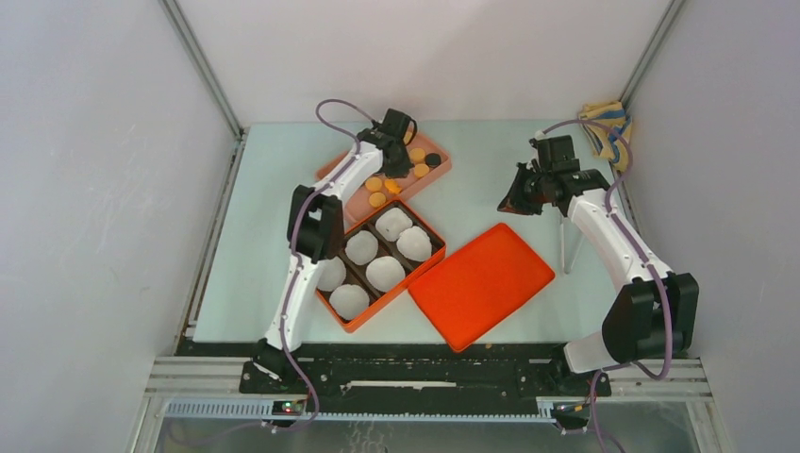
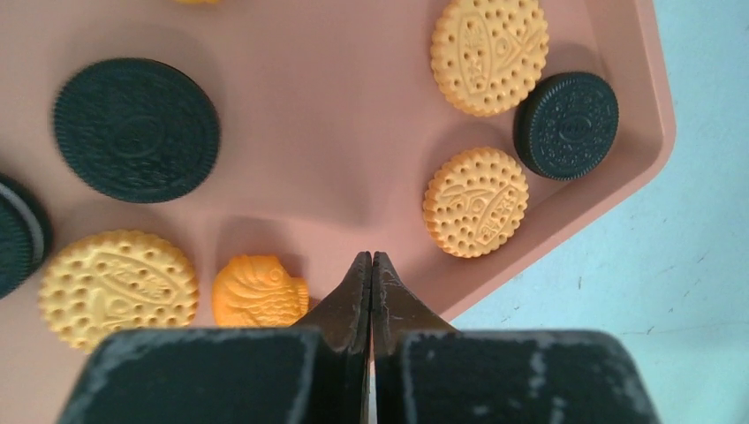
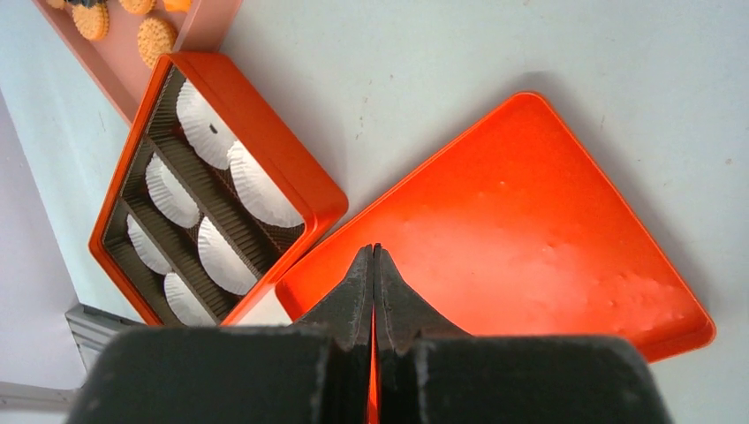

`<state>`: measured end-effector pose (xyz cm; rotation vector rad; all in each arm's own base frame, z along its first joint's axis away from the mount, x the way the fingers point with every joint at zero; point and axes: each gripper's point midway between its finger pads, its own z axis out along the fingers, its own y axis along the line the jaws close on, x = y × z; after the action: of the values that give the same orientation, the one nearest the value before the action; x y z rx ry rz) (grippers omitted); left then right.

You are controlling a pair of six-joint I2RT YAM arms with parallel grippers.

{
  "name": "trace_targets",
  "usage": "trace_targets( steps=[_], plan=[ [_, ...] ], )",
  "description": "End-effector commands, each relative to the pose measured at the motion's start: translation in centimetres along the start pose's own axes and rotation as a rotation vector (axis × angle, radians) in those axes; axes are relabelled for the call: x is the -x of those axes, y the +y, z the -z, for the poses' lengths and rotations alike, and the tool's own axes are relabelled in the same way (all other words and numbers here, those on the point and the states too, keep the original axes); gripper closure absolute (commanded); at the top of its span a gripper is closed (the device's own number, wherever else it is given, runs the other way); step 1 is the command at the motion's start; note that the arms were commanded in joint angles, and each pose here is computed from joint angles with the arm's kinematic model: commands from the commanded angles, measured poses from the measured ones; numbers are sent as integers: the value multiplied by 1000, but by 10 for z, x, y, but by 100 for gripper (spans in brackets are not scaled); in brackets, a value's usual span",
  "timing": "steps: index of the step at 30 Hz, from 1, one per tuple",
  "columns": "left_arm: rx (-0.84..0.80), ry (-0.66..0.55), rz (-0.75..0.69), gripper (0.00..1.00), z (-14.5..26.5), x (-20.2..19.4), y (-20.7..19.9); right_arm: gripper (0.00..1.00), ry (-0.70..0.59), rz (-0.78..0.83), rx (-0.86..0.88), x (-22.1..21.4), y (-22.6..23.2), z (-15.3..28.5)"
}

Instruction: Pack the cookies

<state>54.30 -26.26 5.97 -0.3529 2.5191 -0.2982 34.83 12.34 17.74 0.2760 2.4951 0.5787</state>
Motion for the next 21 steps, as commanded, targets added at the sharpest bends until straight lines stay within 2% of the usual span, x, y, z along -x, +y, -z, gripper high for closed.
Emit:
trace_targets(
  steps=[1, 6, 7, 8, 10, 14, 21],
  plan=[
    [-68, 114, -21, 100, -13, -39, -19, 100, -82, -25, -32, 28, -7, 17],
    [-135, 179, -121, 100, 1, -77, -46, 100, -96, -68, -161, 43, -37, 17],
    [-167, 205, -125, 100, 5, -87, -51, 97, -101, -68, -209, 45, -46, 17],
    [-194, 227, -125, 100, 8, -95, -56, 89, -102, -70, -262, 46, -55, 18],
    [-253, 291, -138, 100, 16, -115, -67, 83, -88, -84, -376, 45, -79, 19],
    [-345, 337, -217, 100, 40, -144, -93, 63, -47, -117, -541, 36, -120, 20],
    [-386, 325, -259, 100, 62, -150, -96, 53, 36, -206, -695, 13, -181, 19]
  ],
)
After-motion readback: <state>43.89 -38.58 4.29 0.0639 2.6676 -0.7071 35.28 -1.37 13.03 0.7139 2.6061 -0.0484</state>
